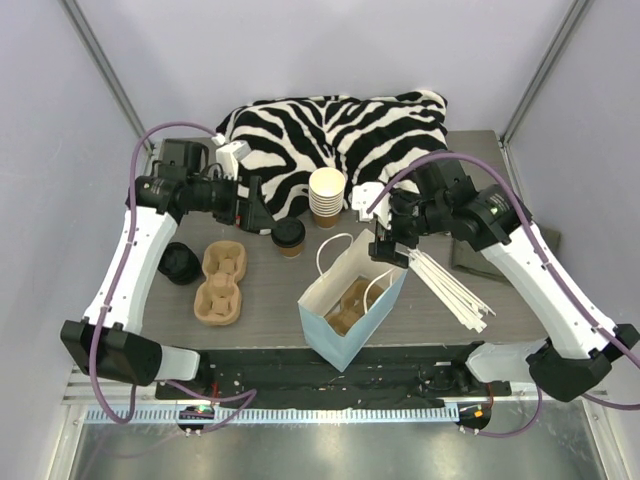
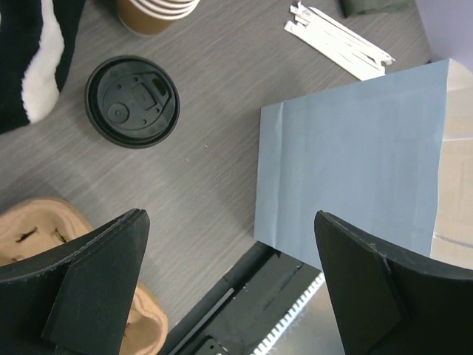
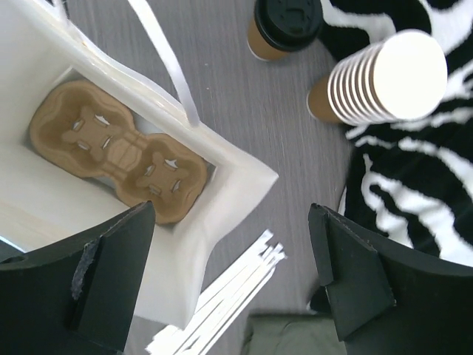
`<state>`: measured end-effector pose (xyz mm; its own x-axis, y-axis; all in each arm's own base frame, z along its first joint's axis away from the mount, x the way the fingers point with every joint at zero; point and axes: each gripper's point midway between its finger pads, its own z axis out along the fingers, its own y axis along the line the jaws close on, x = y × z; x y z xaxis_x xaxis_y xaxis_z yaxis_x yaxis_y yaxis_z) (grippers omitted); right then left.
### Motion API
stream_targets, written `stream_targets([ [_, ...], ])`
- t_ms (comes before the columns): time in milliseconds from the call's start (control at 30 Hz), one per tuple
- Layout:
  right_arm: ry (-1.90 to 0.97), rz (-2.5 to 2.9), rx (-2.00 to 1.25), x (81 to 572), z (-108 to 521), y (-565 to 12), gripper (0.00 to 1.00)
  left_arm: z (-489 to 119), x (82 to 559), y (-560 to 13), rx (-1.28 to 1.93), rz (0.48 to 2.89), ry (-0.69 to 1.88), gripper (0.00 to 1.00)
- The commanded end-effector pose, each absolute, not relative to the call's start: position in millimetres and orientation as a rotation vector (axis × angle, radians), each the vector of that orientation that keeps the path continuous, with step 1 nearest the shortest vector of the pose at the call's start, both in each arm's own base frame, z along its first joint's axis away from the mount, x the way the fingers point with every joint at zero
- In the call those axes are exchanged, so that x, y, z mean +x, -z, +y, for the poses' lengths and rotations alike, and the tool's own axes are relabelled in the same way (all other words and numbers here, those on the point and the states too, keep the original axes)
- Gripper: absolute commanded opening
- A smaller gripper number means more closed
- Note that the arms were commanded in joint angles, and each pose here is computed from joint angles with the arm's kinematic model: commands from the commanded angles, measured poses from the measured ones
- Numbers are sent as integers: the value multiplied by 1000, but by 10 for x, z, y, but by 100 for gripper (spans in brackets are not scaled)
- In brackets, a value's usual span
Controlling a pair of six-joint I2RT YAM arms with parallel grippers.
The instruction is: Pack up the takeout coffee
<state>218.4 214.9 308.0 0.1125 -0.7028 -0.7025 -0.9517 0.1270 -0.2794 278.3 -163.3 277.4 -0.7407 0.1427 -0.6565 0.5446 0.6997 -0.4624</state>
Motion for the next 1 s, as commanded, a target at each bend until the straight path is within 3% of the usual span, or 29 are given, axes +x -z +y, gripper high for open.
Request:
stream_targets([
  [0, -460, 1406, -1768, 2206, 2409, -3186, 93, -1591, 2734, -2813, 453, 2323, 1048, 100],
  [333, -571, 1259, -1918, 2017, 2686, -3042, 88, -1428, 2757, -2618, 327, 2395, 984, 100],
  [567, -641, 1272, -1957, 1983, 2760, -2860, 66, -1241, 2952, -2494, 81, 2476, 817, 100],
  [767, -662, 1279, -1972, 1997, 2793, -2781, 59, -1273, 2999, -2582, 135, 2368, 862, 100],
  [967, -642, 1312, -1981, 1989, 2731, -2765, 41, -1276, 3026, -2523, 191, 2406, 868, 100],
])
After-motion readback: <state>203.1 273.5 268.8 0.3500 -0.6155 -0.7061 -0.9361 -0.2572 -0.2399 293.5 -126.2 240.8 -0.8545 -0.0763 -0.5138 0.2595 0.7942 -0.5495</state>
